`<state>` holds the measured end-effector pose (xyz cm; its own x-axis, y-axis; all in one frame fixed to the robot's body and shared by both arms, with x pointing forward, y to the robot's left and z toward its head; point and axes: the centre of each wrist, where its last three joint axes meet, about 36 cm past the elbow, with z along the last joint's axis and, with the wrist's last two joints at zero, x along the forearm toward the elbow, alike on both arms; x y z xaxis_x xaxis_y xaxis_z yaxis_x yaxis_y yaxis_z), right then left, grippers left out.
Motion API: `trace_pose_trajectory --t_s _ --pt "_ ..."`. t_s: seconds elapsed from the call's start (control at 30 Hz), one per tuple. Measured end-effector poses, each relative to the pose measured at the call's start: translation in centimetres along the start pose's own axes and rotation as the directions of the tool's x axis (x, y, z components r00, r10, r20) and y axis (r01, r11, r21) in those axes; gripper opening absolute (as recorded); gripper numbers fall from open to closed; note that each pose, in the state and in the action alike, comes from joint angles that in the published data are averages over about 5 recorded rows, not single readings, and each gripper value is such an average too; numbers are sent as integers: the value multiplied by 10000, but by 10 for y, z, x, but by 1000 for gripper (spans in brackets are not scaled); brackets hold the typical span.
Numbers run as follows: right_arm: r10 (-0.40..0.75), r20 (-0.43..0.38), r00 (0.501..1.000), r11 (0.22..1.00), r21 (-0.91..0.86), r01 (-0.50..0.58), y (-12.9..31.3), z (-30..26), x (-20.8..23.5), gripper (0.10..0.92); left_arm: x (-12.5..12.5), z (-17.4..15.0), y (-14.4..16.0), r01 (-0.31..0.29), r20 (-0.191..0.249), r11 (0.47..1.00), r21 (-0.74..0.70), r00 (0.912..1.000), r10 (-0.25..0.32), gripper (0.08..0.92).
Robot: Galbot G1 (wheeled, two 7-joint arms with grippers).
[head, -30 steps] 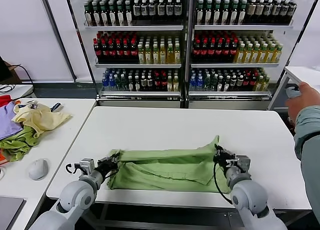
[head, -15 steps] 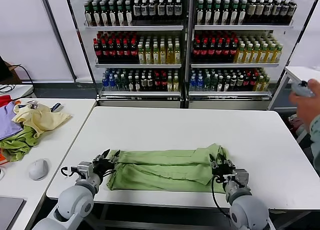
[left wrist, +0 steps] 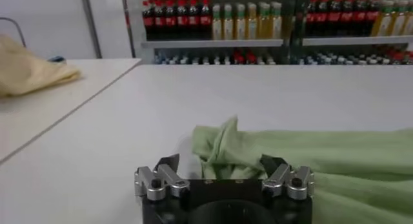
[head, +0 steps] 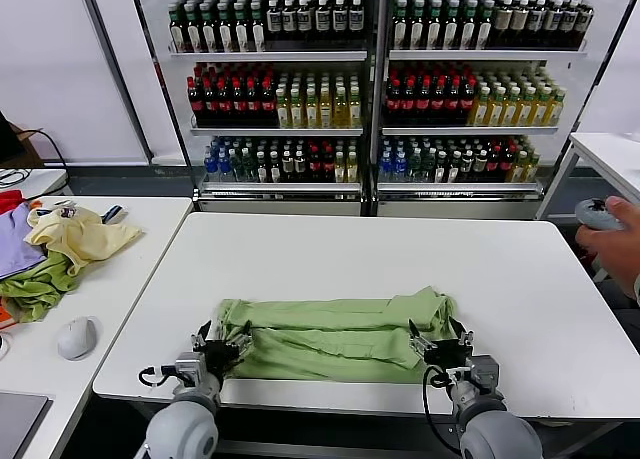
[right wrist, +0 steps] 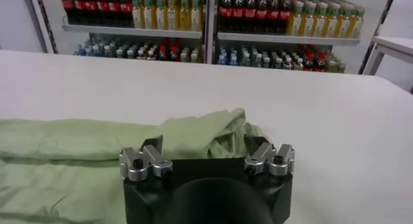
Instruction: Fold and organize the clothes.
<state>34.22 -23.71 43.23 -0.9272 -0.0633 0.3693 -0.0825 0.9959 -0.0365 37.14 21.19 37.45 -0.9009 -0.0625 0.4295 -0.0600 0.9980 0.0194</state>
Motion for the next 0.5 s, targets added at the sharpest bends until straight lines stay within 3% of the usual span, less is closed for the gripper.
trace_pose_trajectory --t_s 0.27,0.5 --pt "-36 92 10000 10000 5 36 2 -1 4 823 0 7 -9 240 1 9984 516 9997 -241 568" --pt "-33 206 9998 10000 17 33 1 -2 7 823 -6 5 1 272 73 9939 1070 9996 -282 369"
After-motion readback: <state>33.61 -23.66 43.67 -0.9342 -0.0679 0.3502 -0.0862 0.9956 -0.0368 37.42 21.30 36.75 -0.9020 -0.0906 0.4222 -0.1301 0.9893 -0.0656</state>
